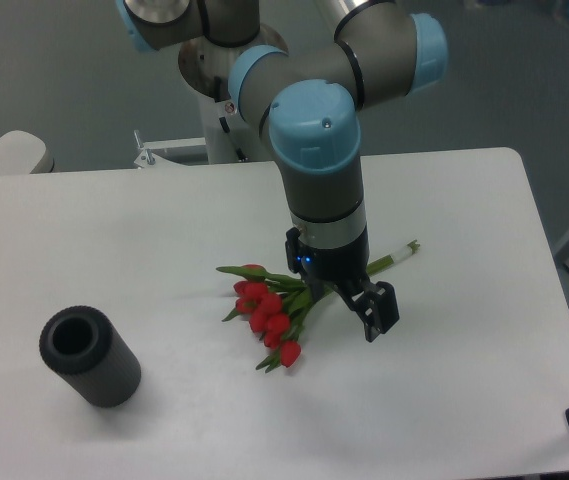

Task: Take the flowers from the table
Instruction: 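Move the open gripper over the green tulip stems below the blooms, then lower the gripper around the tulip stems and close it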

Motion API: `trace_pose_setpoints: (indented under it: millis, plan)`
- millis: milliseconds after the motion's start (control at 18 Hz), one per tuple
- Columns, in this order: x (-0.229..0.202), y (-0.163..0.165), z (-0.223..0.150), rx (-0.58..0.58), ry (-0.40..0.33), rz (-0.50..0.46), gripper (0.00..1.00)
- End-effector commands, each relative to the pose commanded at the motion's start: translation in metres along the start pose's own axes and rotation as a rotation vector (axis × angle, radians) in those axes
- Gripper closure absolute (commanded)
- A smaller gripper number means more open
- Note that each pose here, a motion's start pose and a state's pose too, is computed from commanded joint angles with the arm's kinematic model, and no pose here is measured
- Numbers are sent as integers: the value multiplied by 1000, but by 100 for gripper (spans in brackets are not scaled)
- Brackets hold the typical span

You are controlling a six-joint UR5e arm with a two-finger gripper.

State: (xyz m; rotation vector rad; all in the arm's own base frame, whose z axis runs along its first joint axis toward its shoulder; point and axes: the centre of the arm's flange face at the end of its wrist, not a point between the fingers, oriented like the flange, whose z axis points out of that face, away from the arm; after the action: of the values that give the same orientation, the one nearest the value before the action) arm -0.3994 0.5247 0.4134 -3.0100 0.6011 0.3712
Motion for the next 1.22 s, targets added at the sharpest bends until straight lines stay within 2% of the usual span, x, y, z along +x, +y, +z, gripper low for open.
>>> trace_pose_setpoints:
  millis: [111,389,500,889,1222]
  plan:
    - [5,8,7,-13,37,17,0]
    - [31,23,29,-31,95,126,0]
    - [36,28,36,-38,127,118,0]
    - [79,42,97,-69,254,93,0]
    - [101,47,130,-66,228,90,0]
